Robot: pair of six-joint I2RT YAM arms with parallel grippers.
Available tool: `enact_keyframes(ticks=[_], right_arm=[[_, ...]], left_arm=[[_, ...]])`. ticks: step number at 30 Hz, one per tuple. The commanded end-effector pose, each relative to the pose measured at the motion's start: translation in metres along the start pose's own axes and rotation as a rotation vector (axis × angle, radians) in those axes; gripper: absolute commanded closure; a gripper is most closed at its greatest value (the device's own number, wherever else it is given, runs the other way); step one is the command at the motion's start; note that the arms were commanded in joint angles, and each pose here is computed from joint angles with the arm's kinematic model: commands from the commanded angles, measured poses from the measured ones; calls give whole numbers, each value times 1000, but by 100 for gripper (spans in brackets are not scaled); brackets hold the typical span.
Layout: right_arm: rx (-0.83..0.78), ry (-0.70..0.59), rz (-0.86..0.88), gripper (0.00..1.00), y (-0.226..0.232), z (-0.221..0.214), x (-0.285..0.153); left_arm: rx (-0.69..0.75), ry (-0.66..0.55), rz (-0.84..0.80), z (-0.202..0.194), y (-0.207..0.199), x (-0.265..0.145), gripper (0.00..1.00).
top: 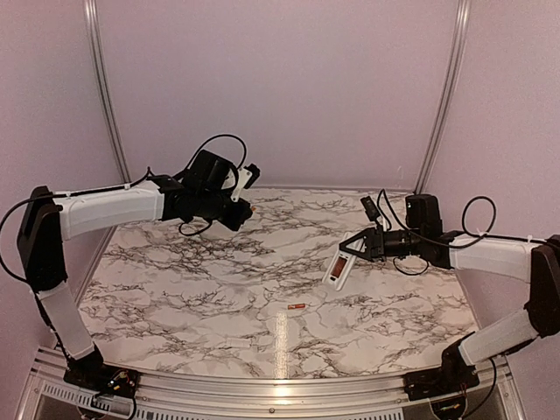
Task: Load the batteries into the remote control
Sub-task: Pick up the battery from the center of the board, then place the battery in the battery compartment.
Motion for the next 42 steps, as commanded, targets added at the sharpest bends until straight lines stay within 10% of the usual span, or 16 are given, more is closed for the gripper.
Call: enact_keyframes(ticks=[1, 12, 42], right_arm=[[16, 5, 33, 100, 7, 5, 20], [99, 24, 62, 100, 9, -9, 66], [302, 74, 69, 100, 2, -34, 103]], left_arm=[[-183, -23, 59, -27, -25, -31, 100], [-383, -96, -139, -76, -99, -95, 100], [-323, 168, -125, -90, -171, -17, 100]])
Point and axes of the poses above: each gripper's point midway between its finger pads, its own x axis out along the fingers, its own y axis along the line the jaws close on, z = x × y, the point moved 9 cm from there along -x, back along the fingers, and after that the axes turned 6 degrees about -x, right-handed, at the moved point
